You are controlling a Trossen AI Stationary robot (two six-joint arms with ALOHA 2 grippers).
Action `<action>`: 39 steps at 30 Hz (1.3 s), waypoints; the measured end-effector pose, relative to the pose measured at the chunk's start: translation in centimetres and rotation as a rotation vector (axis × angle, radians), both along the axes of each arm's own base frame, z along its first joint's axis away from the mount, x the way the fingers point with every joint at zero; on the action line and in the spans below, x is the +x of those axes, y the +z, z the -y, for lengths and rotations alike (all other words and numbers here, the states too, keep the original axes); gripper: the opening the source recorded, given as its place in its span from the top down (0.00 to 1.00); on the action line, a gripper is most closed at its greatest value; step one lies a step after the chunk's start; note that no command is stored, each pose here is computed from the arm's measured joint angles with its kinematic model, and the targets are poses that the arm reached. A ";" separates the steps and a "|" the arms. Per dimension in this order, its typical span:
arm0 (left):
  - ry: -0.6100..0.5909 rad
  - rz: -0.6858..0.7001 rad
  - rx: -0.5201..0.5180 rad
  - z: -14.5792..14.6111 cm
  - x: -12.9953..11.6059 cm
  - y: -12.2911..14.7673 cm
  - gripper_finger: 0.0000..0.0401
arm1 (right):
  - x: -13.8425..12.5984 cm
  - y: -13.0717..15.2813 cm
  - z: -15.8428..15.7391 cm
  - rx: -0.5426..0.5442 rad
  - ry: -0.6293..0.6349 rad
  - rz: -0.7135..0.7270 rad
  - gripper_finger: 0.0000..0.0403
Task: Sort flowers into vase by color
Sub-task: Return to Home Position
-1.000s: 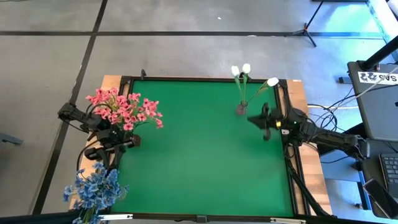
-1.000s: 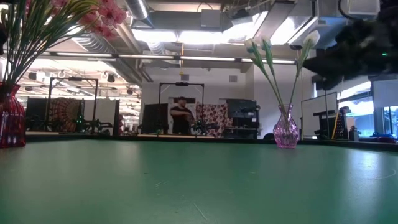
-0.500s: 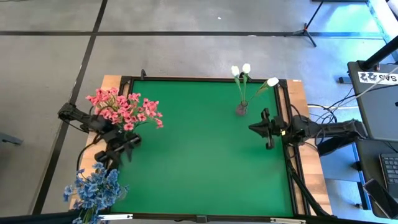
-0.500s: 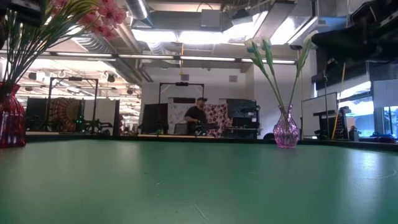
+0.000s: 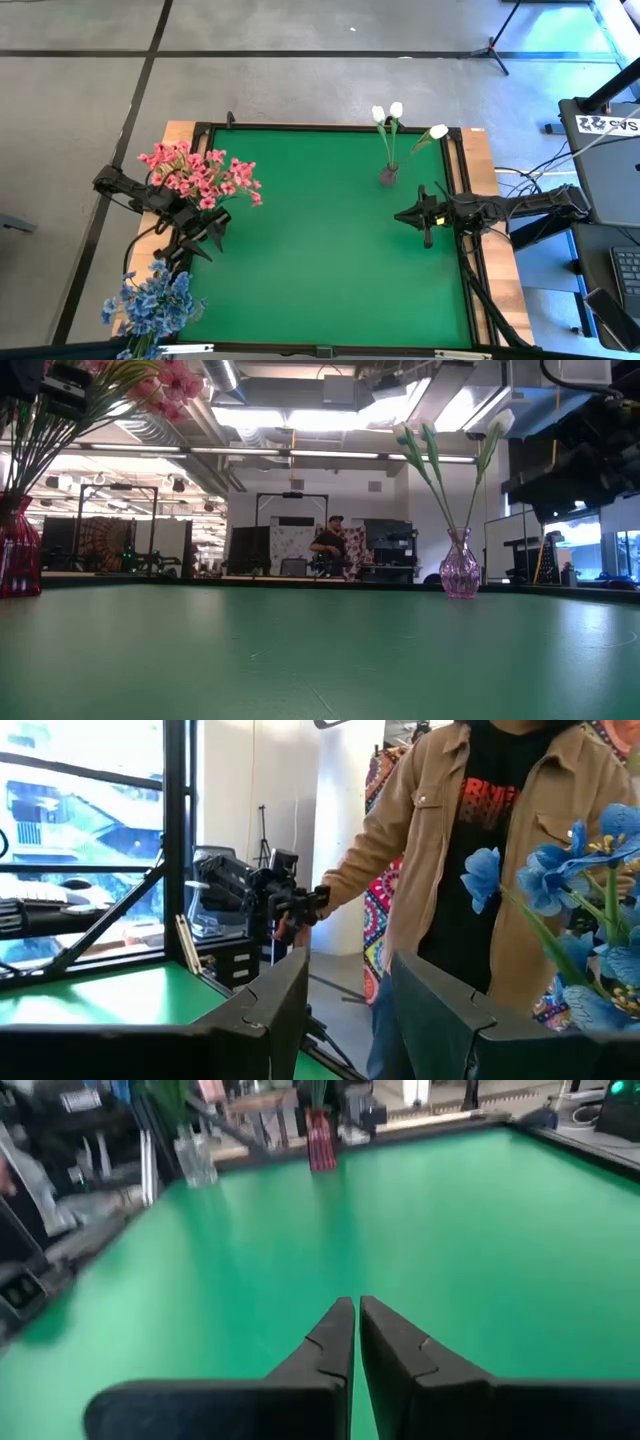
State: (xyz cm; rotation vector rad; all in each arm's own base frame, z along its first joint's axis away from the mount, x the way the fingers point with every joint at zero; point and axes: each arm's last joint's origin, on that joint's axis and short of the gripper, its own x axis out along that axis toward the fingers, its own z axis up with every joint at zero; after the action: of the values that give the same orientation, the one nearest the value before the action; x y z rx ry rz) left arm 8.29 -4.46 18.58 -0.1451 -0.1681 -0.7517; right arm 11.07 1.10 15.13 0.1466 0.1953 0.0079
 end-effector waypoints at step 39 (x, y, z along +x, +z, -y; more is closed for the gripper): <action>-0.004 0.002 0.000 0.0 0.0 0.0 0.65 | 0.1 0.0 0.0 -0.013 -0.010 -0.002 0.94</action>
State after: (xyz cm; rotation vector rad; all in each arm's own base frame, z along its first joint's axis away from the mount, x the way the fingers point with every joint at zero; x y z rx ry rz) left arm 8.29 -4.46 18.60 -0.1448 -0.1695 -0.7555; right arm 11.13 1.07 15.10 0.1347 0.1961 -0.0034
